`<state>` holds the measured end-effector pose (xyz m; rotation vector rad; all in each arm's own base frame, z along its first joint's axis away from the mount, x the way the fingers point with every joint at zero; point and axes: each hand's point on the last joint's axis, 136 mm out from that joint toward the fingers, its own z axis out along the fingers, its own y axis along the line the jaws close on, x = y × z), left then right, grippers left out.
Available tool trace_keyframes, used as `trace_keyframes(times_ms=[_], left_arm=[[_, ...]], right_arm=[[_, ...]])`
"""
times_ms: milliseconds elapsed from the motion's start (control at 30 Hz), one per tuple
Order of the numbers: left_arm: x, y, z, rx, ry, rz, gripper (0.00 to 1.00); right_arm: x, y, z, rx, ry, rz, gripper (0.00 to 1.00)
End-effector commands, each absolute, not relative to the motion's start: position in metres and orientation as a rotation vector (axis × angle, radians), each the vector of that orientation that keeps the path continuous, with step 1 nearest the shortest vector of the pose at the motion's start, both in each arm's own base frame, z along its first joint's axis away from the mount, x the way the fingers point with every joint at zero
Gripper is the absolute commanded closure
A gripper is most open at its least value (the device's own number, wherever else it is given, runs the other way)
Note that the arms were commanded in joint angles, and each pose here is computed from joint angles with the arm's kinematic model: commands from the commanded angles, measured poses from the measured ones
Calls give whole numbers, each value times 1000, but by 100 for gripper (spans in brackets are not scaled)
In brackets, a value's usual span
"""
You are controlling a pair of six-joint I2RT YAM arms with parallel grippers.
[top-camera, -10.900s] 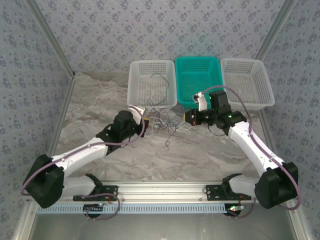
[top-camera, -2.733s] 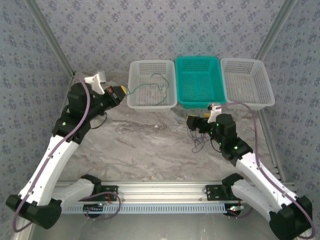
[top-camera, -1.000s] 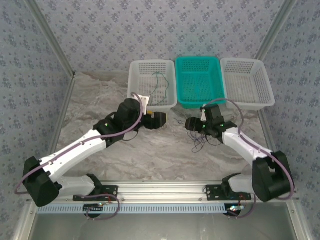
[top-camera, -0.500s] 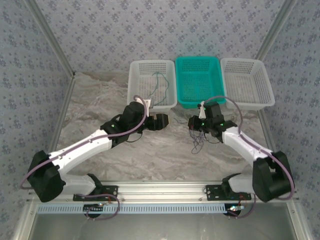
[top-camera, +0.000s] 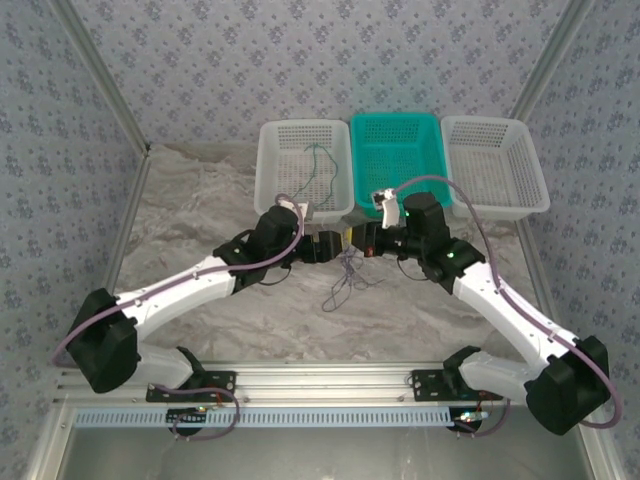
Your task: Untangle the cables
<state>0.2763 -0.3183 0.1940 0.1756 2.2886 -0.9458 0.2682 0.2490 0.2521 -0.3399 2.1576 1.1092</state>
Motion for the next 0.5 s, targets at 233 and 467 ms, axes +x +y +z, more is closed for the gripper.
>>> trace_keyframes(times_ms=[233, 467], left_arm=[[301, -314, 133, -47, 2497, -746, 31], [296, -248, 86, -300, 2595, -400, 43]], right_arm=[[265, 253, 320, -340, 1979, 1227, 100], [278, 188, 357, -62, 1848, 1190, 100]])
